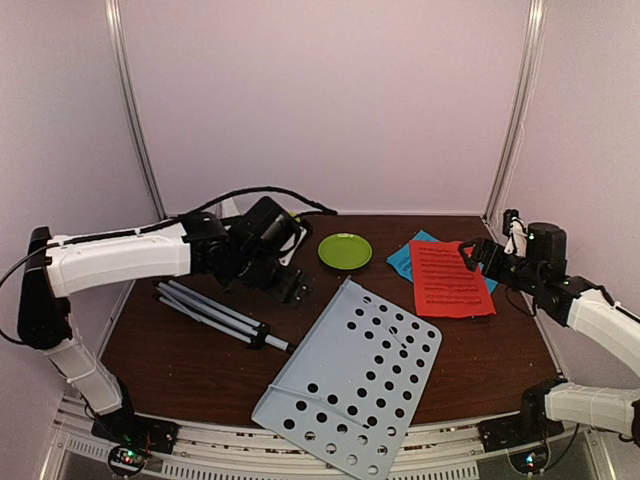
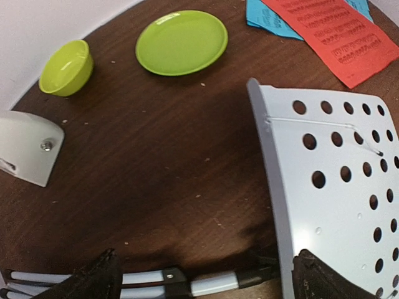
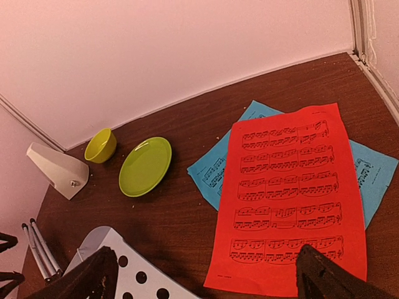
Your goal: Set up the instrument practice props
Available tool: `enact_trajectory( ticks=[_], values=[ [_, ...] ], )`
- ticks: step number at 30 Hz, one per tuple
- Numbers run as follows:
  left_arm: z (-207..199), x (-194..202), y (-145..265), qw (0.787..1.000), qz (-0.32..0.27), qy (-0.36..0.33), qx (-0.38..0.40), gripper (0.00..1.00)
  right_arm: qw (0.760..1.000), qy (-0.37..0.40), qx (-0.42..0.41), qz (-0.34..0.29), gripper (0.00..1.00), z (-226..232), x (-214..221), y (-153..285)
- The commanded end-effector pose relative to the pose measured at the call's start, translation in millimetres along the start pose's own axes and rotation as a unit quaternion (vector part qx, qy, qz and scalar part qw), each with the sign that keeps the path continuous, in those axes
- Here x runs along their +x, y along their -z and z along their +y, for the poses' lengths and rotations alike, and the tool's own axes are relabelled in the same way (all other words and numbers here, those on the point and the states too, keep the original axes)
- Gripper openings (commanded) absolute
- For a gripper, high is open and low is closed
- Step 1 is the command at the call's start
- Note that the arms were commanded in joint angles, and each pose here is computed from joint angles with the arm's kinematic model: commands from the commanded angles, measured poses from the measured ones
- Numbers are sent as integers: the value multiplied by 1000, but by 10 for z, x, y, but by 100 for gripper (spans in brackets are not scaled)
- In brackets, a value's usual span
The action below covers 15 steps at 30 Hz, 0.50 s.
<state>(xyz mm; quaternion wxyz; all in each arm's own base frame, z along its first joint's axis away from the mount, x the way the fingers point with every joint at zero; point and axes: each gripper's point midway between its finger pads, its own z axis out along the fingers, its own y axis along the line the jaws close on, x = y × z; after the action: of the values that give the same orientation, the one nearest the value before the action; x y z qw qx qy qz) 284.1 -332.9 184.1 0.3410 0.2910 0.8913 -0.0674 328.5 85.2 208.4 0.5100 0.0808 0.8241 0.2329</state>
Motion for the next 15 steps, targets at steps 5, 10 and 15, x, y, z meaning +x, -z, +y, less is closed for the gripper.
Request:
enact_trajectory(
  ticks=[5,10,15],
  values=[
    [-552,159,-327,999,46,13,12,93,1000,12,-25,-6,100,48,113,69],
    [-671,239,-475,998,65,12,4,87,1000,10,-23,-14,100,2,174,94],
    [-627,362,-616,995,93,27,-30,80,1000,9,-12,-11,100,-44,195,82]
  ],
)
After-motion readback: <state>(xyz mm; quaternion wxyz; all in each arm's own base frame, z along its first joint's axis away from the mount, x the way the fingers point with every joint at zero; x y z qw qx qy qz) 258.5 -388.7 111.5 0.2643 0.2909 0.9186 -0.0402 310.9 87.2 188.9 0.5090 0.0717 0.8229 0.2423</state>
